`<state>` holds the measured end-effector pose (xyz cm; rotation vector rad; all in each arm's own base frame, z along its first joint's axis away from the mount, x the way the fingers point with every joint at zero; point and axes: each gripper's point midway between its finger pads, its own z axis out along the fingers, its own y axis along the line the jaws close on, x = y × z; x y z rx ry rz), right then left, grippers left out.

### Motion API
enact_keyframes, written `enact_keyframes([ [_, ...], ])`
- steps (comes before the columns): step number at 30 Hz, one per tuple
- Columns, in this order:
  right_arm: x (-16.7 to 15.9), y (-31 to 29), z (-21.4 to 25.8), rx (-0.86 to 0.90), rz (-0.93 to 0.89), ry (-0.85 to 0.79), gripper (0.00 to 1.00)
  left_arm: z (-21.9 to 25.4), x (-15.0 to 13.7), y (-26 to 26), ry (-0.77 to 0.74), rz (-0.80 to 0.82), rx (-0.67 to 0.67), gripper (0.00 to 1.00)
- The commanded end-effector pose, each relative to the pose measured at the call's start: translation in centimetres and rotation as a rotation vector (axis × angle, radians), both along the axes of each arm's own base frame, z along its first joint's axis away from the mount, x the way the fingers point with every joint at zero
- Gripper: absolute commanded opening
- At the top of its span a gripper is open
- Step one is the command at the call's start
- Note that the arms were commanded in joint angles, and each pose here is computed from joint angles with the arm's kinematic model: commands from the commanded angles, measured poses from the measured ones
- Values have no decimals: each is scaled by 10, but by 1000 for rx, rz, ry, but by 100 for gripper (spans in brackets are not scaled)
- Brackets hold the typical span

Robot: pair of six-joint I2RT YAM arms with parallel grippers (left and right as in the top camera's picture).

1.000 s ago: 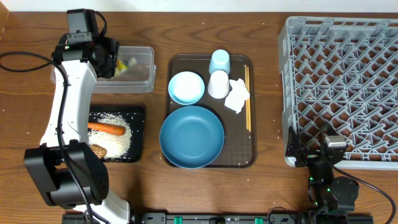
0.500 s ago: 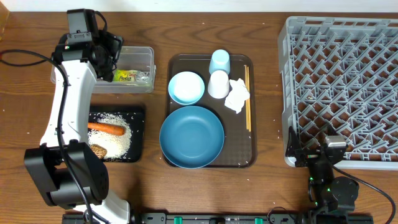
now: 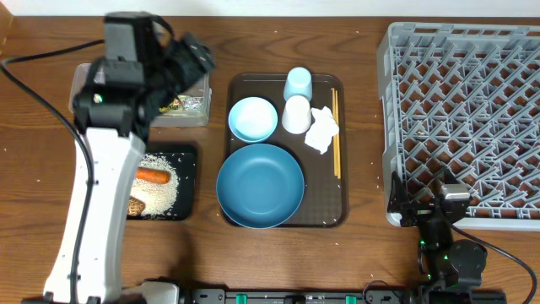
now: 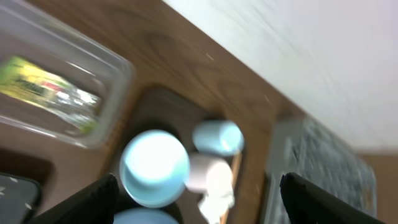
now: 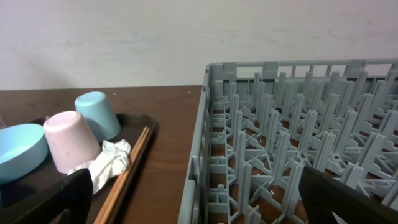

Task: Sort waste into correct bins and load items into the dishwasher rack
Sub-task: 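Reach the left gripper to the white tissue on the brown tray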

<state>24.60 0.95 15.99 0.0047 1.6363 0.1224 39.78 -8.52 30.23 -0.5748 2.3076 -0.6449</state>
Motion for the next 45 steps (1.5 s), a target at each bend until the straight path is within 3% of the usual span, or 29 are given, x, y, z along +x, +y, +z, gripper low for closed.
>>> enact_keyframes([
  [1, 0, -5, 0, -2, -20, -1, 99, -12, -12, -24, 35, -106, 46, 85],
  [4, 0, -5, 0, -2, -20, -1, 99, -25, -25, -42, 96, -159, 57, 89],
  [15, 0, -5, 0, -2, -20, -1, 99, -58, -71, -71, 288, -272, 105, 91],
  [22, 0, -5, 0, -2, -20, -1, 99, -63, -90, -95, 307, -348, 152, 98],
  [29, 0, -5, 0, -2, -20, -1, 99, -74, -89, -128, 265, -421, 211, 98],
  [45, 0, -5, 0, -2, -20, -1, 99, -159, -39, -196, 247, -558, 272, 97],
])
